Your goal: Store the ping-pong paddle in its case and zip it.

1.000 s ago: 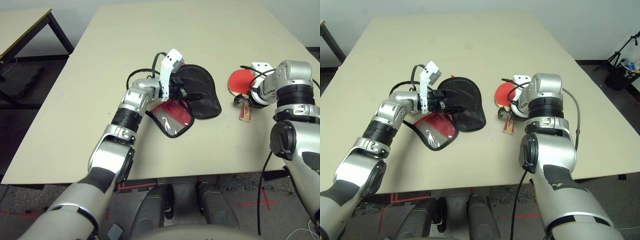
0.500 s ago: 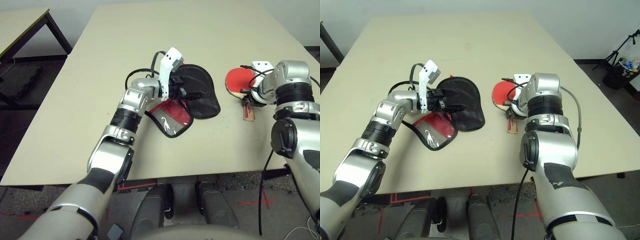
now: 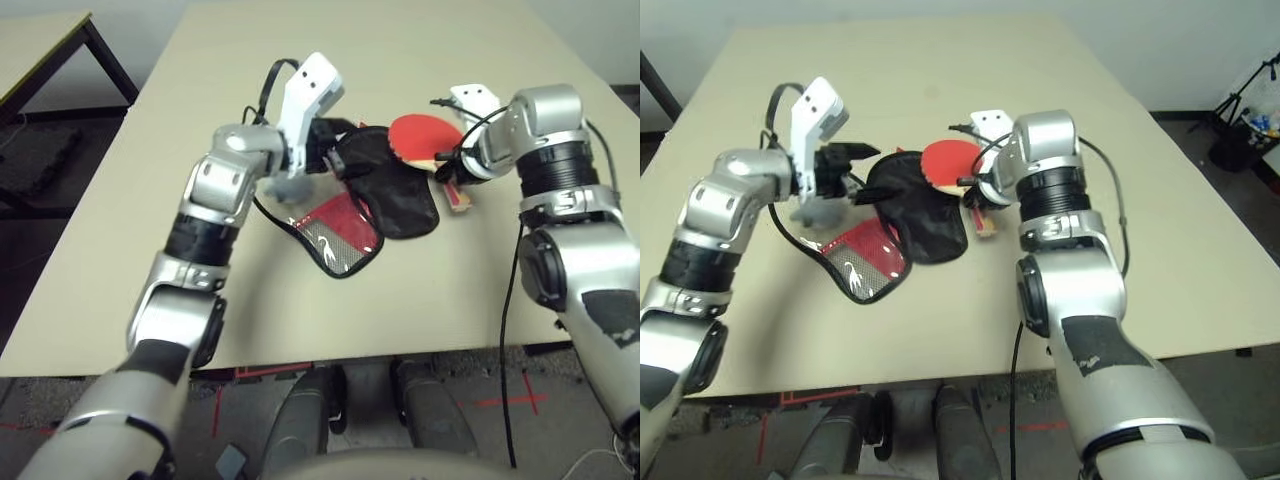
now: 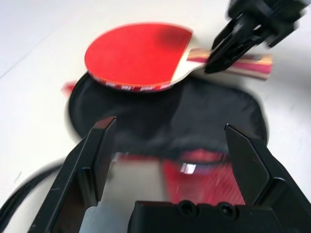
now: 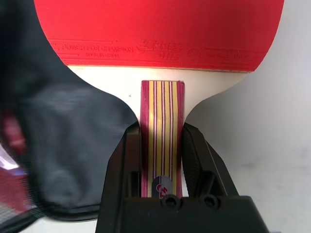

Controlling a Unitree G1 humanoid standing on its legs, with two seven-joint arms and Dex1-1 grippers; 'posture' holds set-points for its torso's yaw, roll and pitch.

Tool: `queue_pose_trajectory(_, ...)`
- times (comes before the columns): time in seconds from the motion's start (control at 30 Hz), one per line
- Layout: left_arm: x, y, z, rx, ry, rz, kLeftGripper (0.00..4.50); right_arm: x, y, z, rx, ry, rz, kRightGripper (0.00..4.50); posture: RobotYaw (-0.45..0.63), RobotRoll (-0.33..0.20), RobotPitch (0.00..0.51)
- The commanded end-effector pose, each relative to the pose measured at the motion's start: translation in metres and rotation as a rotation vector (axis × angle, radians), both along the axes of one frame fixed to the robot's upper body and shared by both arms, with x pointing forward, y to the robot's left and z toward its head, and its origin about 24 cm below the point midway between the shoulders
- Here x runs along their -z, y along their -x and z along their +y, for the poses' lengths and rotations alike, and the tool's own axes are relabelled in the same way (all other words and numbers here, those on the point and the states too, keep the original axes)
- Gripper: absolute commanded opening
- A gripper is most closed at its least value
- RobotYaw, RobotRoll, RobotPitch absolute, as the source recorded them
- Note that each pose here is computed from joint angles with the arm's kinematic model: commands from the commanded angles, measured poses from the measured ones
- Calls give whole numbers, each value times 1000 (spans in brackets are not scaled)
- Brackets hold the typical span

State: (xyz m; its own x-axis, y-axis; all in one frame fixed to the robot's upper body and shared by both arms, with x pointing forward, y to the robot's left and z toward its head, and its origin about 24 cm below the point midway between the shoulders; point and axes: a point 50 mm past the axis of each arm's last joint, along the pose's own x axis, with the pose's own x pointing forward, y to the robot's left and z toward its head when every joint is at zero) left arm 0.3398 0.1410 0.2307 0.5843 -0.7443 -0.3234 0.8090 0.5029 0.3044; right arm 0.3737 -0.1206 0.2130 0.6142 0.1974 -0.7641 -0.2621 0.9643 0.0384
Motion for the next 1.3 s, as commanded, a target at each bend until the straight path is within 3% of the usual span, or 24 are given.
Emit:
queue_pose_trajectory(0.03,-2,3,7,-24,10,2,4500,-1,2,13,-51,-17,-17,1162,7,0,125)
queue_pose_trajectory(0.17,-5,3,18,-75,26,-11,4500,11,2,21,-66,-20,2,1162,39,0,121)
queue_pose_trajectory(0.47,-2,6,27,-109,40,-1,4500,25,1,9,6,-26,35,1162,43,0,120)
queue_pose_trajectory(0.8,-3,0,21,-97,63,-9,4500,42,1,-3,91,-35,62,1160,21,0,122)
queue_pose_trajectory(1.3,-4,3,20,-100,81,-8,4500,51,-9,15,88,-53,39,1159,60,0,126)
